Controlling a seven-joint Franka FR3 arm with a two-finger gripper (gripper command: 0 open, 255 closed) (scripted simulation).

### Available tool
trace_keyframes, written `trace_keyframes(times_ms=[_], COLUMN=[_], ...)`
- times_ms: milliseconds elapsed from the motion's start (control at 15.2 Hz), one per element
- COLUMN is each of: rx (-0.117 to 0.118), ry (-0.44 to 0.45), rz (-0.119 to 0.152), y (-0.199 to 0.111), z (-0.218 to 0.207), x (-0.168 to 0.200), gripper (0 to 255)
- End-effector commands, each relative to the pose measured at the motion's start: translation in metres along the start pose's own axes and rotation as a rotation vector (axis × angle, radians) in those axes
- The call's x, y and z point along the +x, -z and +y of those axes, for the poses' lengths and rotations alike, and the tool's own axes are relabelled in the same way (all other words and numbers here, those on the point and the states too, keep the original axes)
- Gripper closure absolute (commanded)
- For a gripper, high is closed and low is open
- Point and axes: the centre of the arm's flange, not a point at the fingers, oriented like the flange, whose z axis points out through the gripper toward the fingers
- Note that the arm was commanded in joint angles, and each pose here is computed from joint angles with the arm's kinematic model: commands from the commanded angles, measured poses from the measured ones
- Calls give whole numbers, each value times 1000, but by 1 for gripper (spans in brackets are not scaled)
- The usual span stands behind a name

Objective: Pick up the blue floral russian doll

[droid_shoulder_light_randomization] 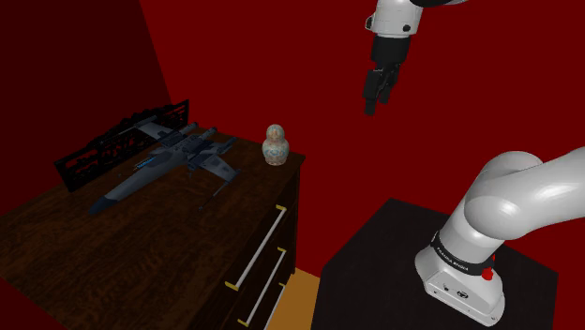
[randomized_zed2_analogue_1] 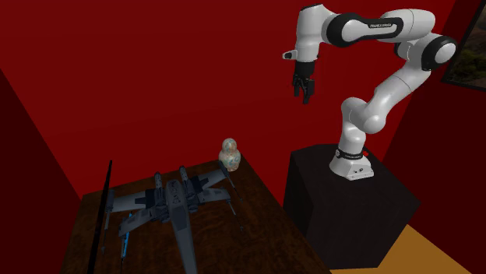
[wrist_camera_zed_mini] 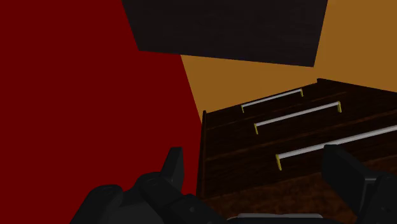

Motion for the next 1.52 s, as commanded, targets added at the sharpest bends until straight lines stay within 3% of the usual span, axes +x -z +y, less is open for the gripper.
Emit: trace_keyframes(times_ms=[0, 1452], rx=[0, 26], ry=[0, -72], rz=[0, 24], y=[0, -103], z=[0, -20], x=[0, 267], gripper=[0, 0])
